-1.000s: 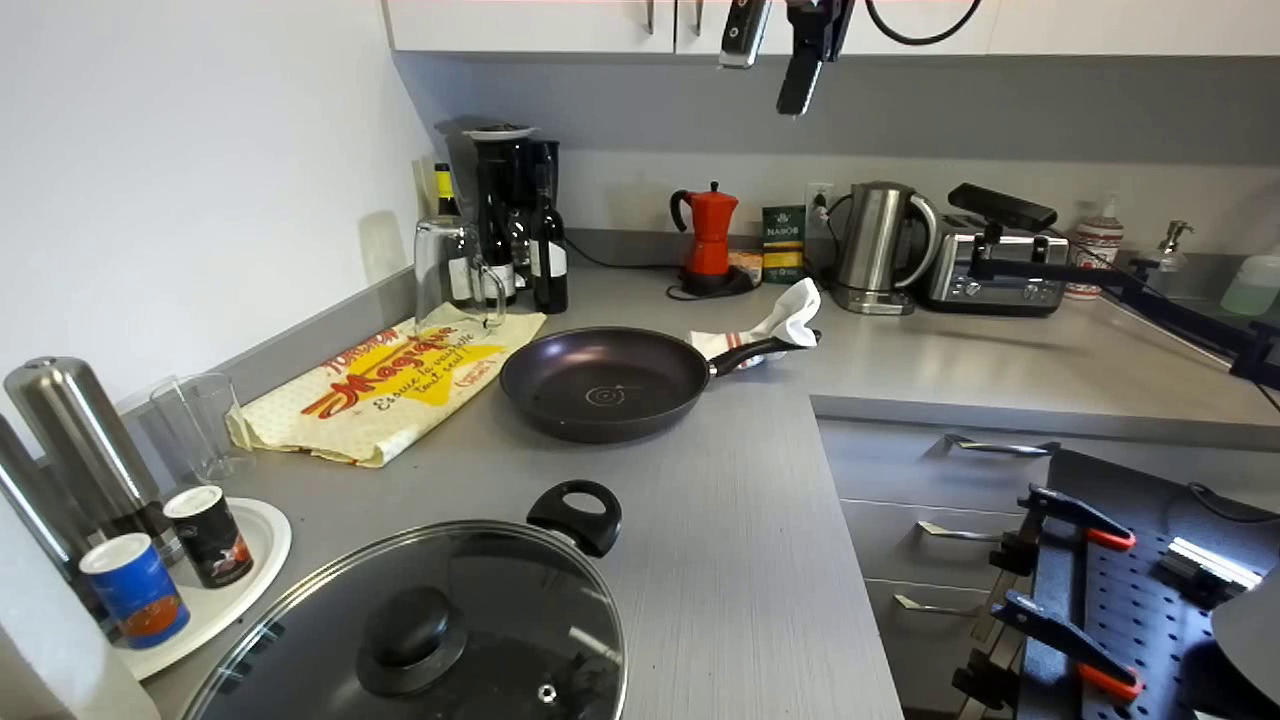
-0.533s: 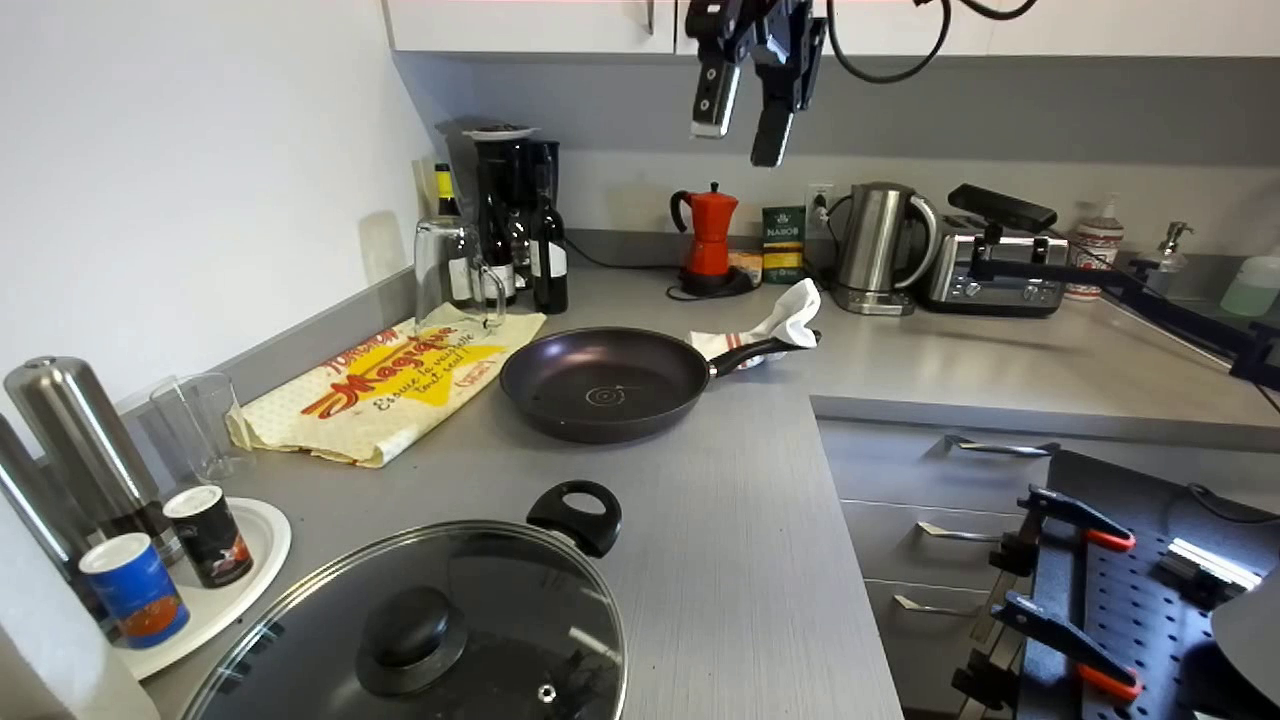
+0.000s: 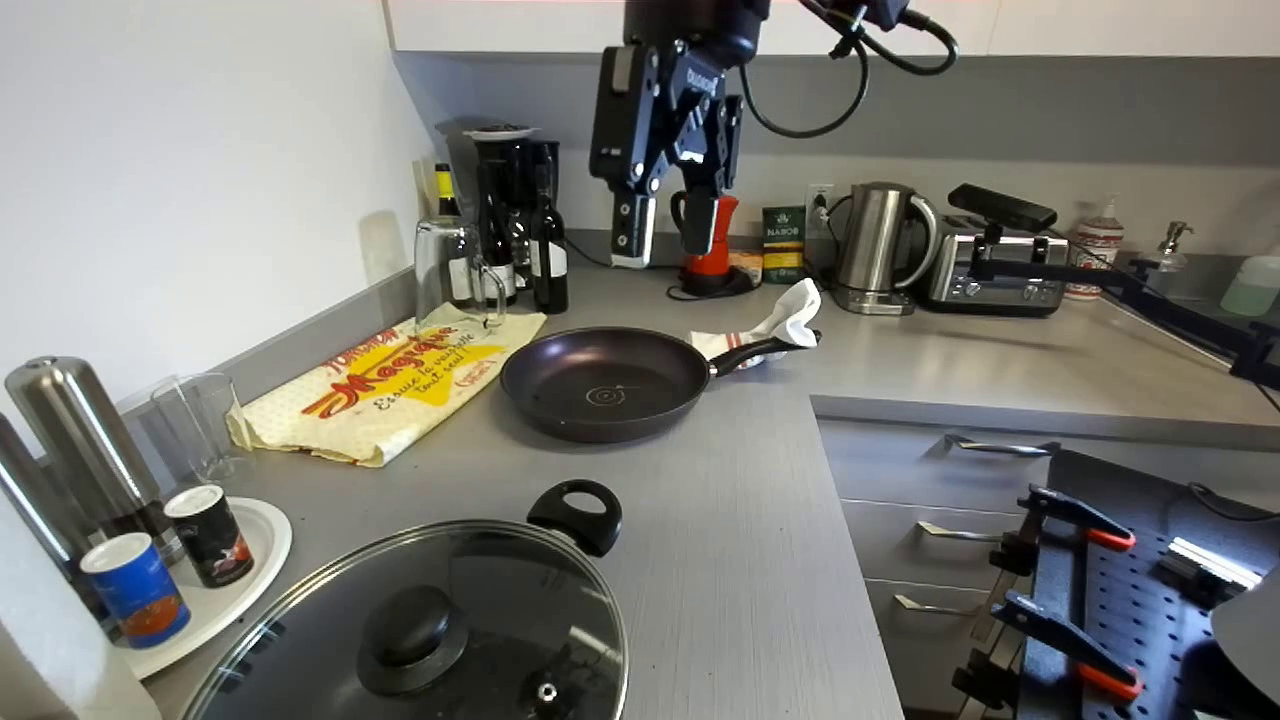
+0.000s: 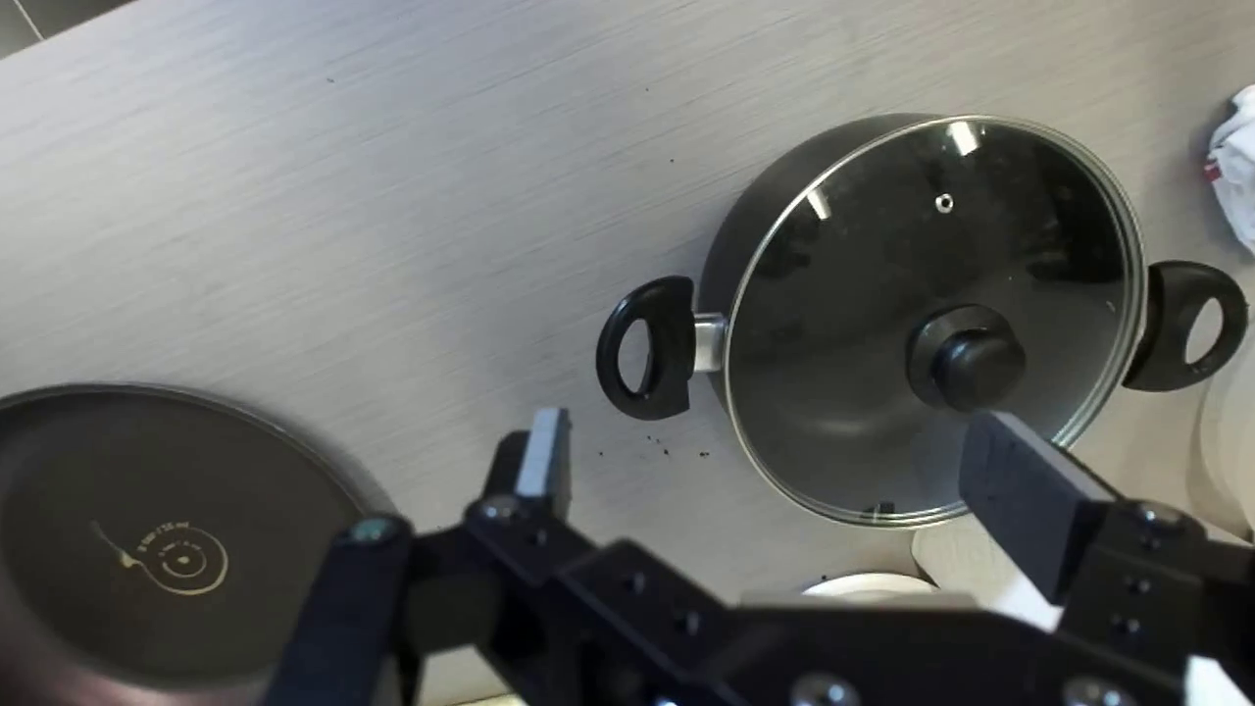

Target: Move the lid closer to the pan

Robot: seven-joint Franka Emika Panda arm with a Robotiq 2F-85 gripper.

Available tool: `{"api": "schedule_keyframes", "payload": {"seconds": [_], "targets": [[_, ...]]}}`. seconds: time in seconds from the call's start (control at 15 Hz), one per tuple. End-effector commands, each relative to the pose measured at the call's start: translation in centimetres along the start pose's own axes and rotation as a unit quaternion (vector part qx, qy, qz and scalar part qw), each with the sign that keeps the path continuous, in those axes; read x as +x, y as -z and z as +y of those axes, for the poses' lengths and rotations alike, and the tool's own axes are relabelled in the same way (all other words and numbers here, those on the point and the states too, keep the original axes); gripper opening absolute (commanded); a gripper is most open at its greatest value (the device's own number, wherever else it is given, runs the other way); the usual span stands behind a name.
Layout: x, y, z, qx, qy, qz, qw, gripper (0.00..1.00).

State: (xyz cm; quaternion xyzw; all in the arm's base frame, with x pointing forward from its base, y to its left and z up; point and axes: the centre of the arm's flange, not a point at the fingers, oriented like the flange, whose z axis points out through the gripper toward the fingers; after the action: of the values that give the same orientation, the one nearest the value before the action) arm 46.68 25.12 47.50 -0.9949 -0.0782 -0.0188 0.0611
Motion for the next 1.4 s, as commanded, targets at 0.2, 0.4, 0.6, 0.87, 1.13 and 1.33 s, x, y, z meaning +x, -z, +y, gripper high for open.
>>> {"api": "schedule_keyframes", "payload": {"seconds": [0.2, 0.4, 0.6, 0.87, 1.13, 1.33], "targets": [[4.4, -3.3, -4.9, -0.034, 0.028, -0.015, 0.9989, 1.00], [5.4, -4.9, -6.9, -0.042, 0.042, -0.024, 0.9980, 1.00], [5.9, -6.4, -8.9, -0.046, 0.058, -0.032, 0.9967, 1.00], [6.0, -8.6, -11.7, -0.052, 0.080, -0.048, 0.9943, 1.00], [5.9, -10.8, -14.2, -0.064, 0.098, -0.062, 0.9911, 1.00], [6.0, -12.4, -15.9, -0.076, 0.110, -0.075, 0.9883, 1.00]]}}
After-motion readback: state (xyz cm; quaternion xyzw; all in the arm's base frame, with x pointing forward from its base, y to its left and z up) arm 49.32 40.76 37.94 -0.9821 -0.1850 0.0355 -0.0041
